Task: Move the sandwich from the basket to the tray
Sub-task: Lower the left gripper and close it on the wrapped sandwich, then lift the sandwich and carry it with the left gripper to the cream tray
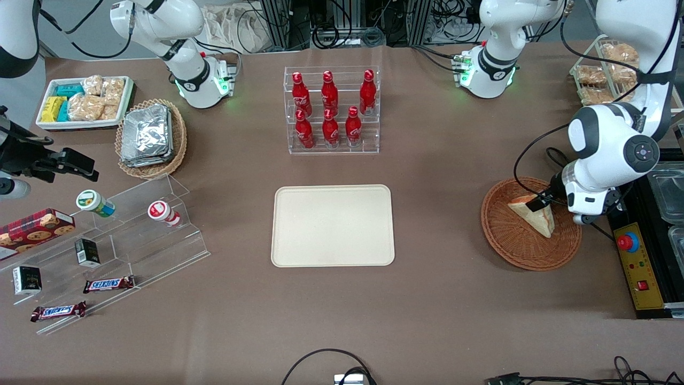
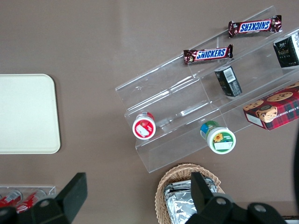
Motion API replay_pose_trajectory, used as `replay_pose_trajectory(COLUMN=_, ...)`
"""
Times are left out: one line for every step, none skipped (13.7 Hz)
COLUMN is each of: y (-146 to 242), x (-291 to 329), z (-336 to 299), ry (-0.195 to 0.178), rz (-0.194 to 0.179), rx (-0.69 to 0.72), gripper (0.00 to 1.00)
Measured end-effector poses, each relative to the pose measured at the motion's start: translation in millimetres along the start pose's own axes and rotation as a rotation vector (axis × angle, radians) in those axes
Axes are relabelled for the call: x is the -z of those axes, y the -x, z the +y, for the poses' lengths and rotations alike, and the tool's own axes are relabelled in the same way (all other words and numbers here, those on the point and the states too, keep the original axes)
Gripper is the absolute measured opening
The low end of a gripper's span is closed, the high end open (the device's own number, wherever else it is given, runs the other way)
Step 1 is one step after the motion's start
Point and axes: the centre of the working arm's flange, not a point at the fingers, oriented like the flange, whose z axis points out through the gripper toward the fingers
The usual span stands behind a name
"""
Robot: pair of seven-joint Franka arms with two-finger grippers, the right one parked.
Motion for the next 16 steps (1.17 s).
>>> replay_pose_trajectory(y=-1.0, x=-2.8, z=-1.7, ry=-0.002, rz=-0.005, rx=0.004, gripper=1.0)
replay_pose_trajectory(y=-2.9, x=-8.3, z=-2.5, ry=0.0, rz=-0.004, rx=0.007, gripper=1.0)
replay_pose_trajectory(y=-5.8, x=-15.8, z=-1.8, ry=0.008, rz=0.007, rx=0.009, gripper=1.0)
replay_pose_trajectory(y=-8.1, x=-24.9, z=-0.8, ry=0.013, rz=0.012, rx=0.012, gripper=1.0)
replay_pose_trajectory(y=-9.4, x=-33.2, z=-0.2, ry=0.013, rz=0.009, rx=0.023, gripper=1.0)
replay_pose_trajectory(y=-10.1, x=-39.1, z=0.1, ry=0.012, rz=0.006, rx=0.041, gripper=1.0)
replay_pose_trajectory(y=-10.6, x=-43.4, z=0.4, ry=0.012, rz=0.004, rx=0.057, gripper=0.91)
replay_pose_trajectory(y=-11.1, x=-45.1, z=0.6, ry=0.013, rz=0.005, rx=0.067, gripper=0.78)
replay_pose_trajectory(y=-11.8, x=-43.8, z=1.1, ry=0.016, rz=0.009, rx=0.072, gripper=0.68)
replay_pose_trajectory(y=-13.6, x=-39.4, z=2.2, ry=0.021, rz=0.017, rx=0.075, gripper=0.56)
replay_pose_trajectory(y=-16.6, x=-32.6, z=4.1, ry=0.028, rz=0.028, rx=0.079, gripper=0.46)
replay_pose_trajectory(y=-21.0, x=-22.7, z=7.0, ry=0.031, rz=0.033, rx=0.081, gripper=0.4)
replay_pose_trajectory(y=-25.4, x=-9.2, z=10.6, ry=0.022, rz=0.018, rx=0.08, gripper=0.37)
replay_pose_trajectory(y=-29.4, x=10.9, z=16.2, ry=0.004, rz=-0.01, rx=0.075, gripper=0.35)
replay_pose_trajectory(y=-32.3, x=35.8, z=24.1, ry=-0.011, rz=-0.034, rx=0.062, gripper=0.34)
replay_pose_trajectory(y=-32.9, x=64.1, z=36.1, ry=-0.019, rz=-0.046, rx=0.037, gripper=0.3)
